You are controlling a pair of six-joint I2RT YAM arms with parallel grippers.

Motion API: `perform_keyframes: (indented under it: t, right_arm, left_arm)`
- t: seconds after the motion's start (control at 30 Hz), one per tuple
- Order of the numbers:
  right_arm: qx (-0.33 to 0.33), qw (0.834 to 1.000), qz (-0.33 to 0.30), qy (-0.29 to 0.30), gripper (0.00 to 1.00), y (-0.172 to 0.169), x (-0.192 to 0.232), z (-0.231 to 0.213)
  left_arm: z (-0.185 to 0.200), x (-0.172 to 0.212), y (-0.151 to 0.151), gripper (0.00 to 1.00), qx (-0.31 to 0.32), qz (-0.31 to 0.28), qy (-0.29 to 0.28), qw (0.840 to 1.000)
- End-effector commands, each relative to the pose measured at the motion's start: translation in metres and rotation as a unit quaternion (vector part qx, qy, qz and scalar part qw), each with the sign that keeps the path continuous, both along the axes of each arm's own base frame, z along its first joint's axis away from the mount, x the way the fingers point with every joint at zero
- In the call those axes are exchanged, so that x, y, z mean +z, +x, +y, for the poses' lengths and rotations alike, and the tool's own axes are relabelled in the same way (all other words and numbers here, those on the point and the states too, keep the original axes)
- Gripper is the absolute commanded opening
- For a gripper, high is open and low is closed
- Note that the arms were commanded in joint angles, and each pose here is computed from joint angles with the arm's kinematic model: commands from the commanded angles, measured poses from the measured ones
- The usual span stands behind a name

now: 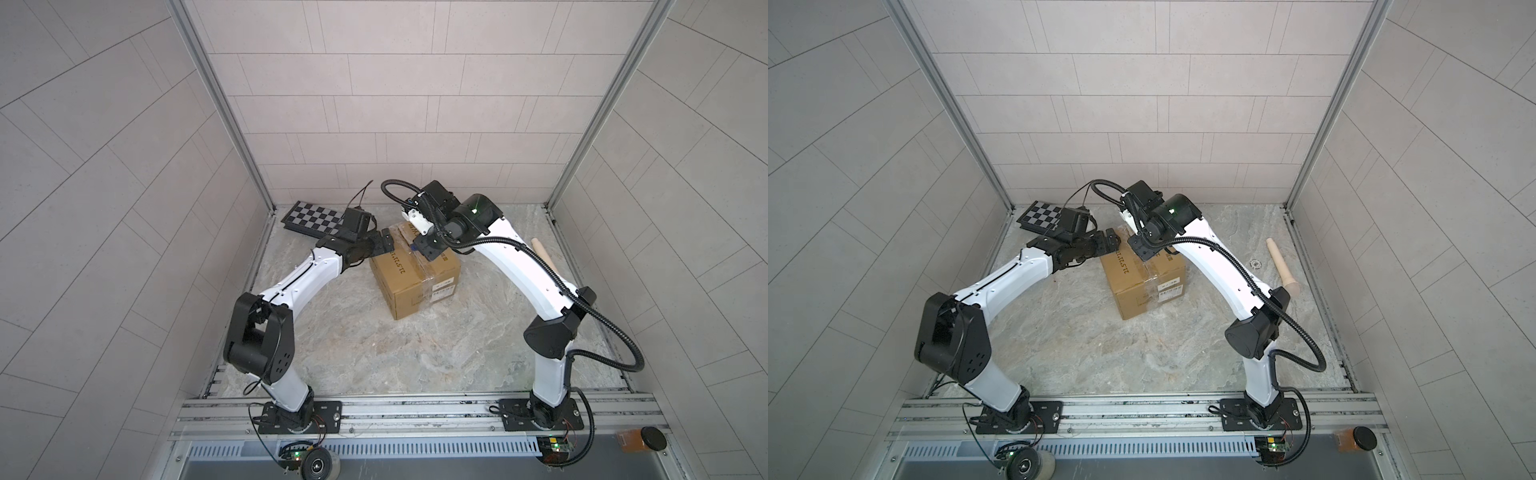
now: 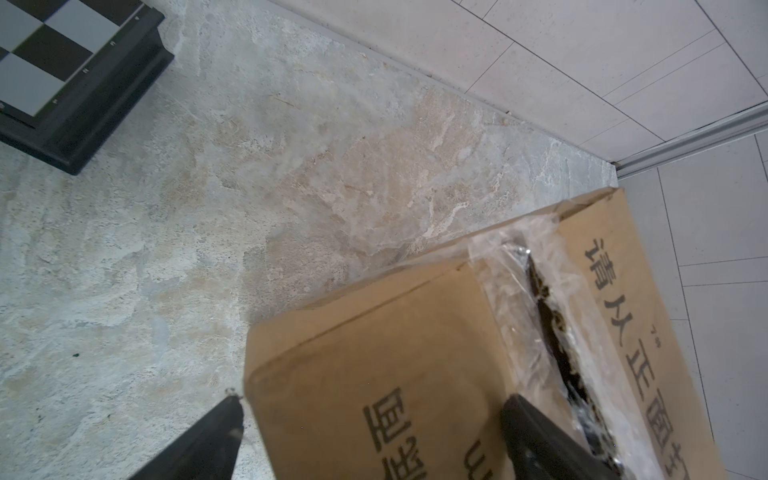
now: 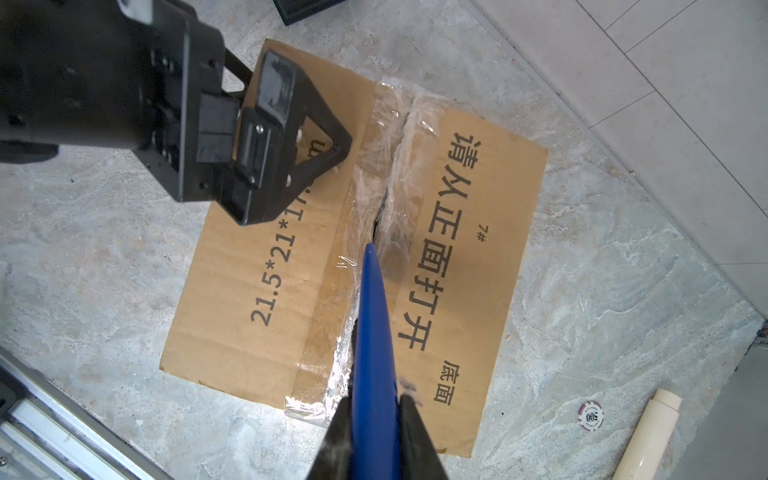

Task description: Unpack the express box

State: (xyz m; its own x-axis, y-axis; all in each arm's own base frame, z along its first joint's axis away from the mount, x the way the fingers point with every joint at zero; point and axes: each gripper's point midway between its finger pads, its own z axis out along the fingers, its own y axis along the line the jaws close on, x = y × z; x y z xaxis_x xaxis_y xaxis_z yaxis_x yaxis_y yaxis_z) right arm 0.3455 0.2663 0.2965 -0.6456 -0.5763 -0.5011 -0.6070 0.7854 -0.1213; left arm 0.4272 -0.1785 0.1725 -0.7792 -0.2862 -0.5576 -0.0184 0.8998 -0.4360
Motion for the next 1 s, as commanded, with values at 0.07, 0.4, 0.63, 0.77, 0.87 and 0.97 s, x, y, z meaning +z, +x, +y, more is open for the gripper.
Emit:
perform_keyframes:
  t: [0.07,0.4,0.63,0.77,0.87,0.97]
  right_arm:
    - [0.027,0.999,0.003,0.020,0.00,-0.036,0.029,-0.014]
    - [0.046,0.998,0.022,0.037,0.00,-0.007,-0.006,0.025]
    - [0.039,0.998,0.004,0.052,0.00,0.015,-0.005,0.042]
    - [0.035,0.998,0.002,0.058,0.00,0.018,-0.005,0.044]
    - [0.035,0.998,0.001,0.060,0.00,0.018,-0.004,0.044]
    - [0.038,0.997,0.002,0.063,0.00,0.018,-0.005,0.046]
  left_arm:
    - [0.043,-0.077,-0.032,1.00,0.039,0.120,0.094,0.988]
    - [0.027,-0.057,-0.025,1.00,0.019,0.090,0.051,0.994]
    - [0.011,-0.016,-0.018,1.00,-0.013,0.043,0.010,0.999]
    - [0.005,0.010,-0.018,1.00,-0.027,0.016,-0.007,0.999]
    - [0.003,0.022,-0.021,1.00,-0.035,0.008,-0.011,0.999]
    - [-0.003,0.016,-0.025,1.00,-0.043,0.019,-0.010,0.999]
